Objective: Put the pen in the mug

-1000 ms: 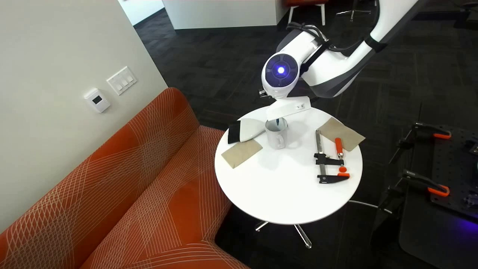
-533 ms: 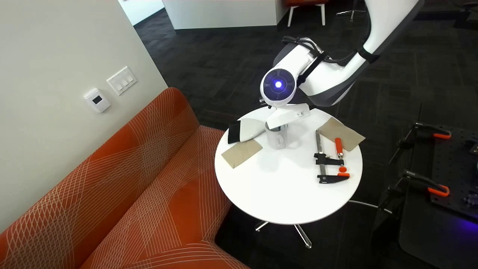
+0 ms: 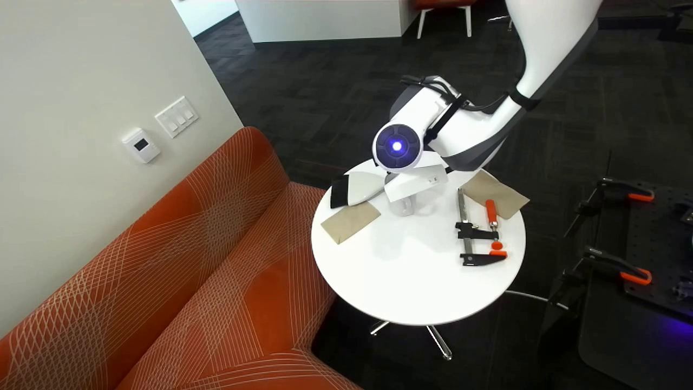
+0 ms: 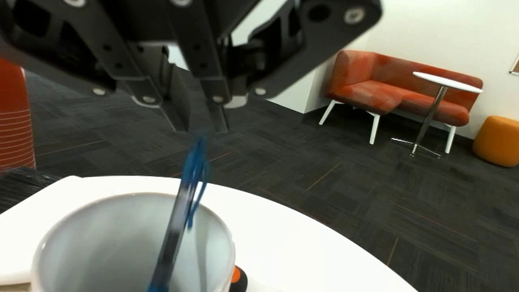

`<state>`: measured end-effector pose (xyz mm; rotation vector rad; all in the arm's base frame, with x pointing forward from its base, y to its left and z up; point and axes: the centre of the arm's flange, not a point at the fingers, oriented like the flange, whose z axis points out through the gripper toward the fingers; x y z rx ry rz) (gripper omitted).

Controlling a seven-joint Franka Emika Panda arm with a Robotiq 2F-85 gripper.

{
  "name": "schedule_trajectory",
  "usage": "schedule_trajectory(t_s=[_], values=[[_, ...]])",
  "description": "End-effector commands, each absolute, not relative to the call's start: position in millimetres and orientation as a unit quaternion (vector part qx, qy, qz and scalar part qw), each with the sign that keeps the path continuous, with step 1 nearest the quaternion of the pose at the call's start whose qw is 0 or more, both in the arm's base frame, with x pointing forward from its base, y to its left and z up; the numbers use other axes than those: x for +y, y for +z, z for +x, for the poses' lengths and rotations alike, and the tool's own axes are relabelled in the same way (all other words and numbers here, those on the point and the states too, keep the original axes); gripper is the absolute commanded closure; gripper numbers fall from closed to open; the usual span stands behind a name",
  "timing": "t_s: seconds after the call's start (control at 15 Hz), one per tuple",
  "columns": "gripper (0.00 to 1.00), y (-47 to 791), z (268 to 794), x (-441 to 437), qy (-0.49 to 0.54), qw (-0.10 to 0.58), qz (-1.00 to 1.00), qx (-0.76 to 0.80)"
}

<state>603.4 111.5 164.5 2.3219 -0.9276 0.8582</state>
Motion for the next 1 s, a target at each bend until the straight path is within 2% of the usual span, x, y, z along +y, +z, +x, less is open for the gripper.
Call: schedule_trajectory(t_s=[0.0,0.4,0.8,0.93], values=[[0.49,169,610,116,0.323,0.255,0.846,-0.339],[0.03,225,610,101,0.349,0.24,0.834,-0.354],[0.0,289,618,84,0.378,0.224,0.825,-0.356],[0.0,279,630,88,0.374,0.219,0.825,-0.363]])
